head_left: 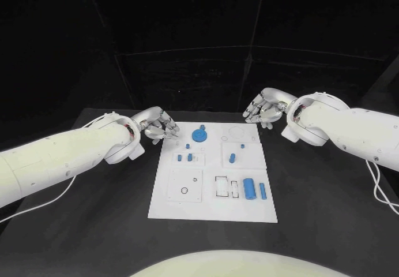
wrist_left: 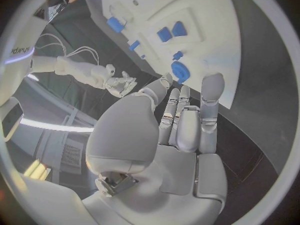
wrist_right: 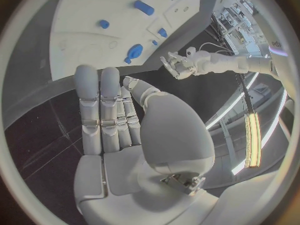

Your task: Assemble the parts on the task board

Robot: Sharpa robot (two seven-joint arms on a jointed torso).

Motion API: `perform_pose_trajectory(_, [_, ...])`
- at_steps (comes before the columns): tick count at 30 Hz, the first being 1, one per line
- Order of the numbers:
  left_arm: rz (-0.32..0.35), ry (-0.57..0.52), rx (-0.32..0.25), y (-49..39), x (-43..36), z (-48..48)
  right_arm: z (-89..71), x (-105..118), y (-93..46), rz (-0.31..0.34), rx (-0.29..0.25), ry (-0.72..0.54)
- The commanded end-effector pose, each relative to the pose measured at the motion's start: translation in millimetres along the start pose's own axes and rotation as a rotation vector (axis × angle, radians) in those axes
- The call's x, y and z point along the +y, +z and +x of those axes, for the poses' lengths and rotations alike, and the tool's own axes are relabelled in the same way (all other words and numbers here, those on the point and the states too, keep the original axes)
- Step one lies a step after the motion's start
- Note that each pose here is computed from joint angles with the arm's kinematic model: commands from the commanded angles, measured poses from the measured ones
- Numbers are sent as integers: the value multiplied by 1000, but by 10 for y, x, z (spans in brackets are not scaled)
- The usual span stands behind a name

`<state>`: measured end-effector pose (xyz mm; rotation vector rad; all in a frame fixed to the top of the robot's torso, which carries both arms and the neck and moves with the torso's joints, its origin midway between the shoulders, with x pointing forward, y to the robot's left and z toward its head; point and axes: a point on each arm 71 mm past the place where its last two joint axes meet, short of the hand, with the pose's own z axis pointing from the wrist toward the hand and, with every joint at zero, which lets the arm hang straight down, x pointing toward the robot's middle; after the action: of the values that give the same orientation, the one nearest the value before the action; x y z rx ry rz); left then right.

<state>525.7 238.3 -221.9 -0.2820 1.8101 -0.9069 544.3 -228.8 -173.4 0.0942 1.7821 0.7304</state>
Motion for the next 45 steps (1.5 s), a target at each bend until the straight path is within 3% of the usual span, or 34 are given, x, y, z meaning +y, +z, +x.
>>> perform_pose_trajectory(1, [93, -413, -127, -63, -97, -83, 24, -7, -39, 11, -49, -261])
perform_pose_trajectory(6, [146, -676, -171, -150, -166, -80, 202, -29, -87, 25, -20, -378])
perform_pose_trajectory(12, [172, -805, -190, -201, -218, -52, 404, -54, -101, 31, 11, -449])
perform_pose_trajectory(28, [184, -852, -186, -213, -241, -28, 677, 14, -78, -22, 66, -463])
perform_pose_trajectory(45, [179, -856, -175, -207, -252, -11, 771, 102, -38, -44, 108, -457])
